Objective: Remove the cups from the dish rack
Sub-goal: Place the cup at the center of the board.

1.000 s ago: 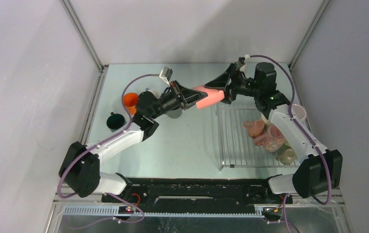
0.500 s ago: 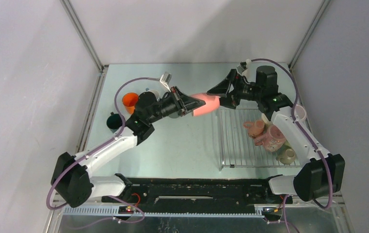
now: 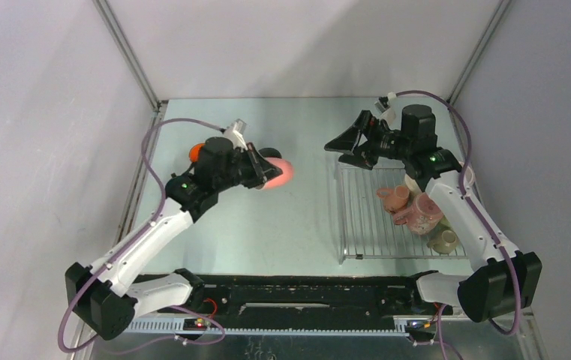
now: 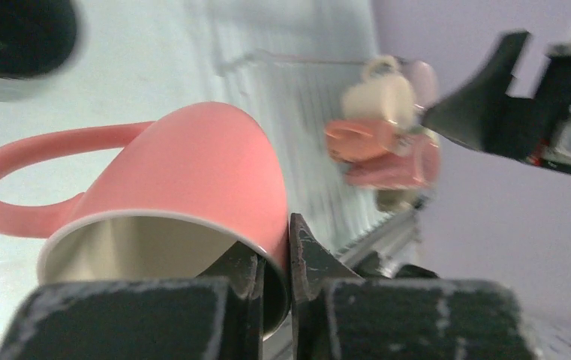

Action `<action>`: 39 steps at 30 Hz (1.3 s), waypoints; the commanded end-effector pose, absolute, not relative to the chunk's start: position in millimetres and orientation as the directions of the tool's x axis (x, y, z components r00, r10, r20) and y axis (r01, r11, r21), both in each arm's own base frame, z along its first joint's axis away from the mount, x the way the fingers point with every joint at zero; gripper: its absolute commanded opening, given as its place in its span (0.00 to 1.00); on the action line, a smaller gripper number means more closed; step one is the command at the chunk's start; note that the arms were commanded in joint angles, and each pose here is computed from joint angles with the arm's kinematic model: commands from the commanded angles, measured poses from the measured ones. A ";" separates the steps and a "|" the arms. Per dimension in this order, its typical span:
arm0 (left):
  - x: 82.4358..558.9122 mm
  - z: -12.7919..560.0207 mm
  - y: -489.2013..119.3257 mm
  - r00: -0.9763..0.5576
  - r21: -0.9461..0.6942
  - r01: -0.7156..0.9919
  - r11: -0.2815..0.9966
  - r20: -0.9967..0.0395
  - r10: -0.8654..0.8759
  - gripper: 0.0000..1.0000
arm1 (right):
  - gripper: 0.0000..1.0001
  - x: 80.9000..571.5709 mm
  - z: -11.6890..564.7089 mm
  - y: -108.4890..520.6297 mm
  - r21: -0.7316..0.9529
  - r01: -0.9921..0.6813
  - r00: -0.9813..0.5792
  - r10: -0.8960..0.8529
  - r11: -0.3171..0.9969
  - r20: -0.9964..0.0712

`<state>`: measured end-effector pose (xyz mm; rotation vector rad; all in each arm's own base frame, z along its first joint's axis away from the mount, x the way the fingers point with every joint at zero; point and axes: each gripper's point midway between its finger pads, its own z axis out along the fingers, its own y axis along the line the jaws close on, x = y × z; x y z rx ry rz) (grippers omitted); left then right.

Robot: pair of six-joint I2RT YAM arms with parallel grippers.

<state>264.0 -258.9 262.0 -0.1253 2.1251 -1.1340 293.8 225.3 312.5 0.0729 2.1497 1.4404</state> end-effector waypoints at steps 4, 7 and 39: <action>288.6 254.9 -162.2 -0.660 -0.372 0.091 0.924 -0.717 -0.224 0.00 | 1.00 292.3 298.7 216.6 0.782 -0.292 -0.800 0.308 0.551 -0.516; 295.8 233.6 -141.3 -0.697 -0.277 0.022 0.961 -0.693 -0.184 0.00 | 1.00 290.0 290.7 215.5 0.759 -0.288 -0.799 0.289 0.585 -0.526; 359.1 107.4 -79.2 -0.921 0.032 -0.006 0.999 -0.391 0.008 0.00 | 1.00 269.2 266.6 214.1 0.640 -0.290 -0.792 0.198 0.711 -0.578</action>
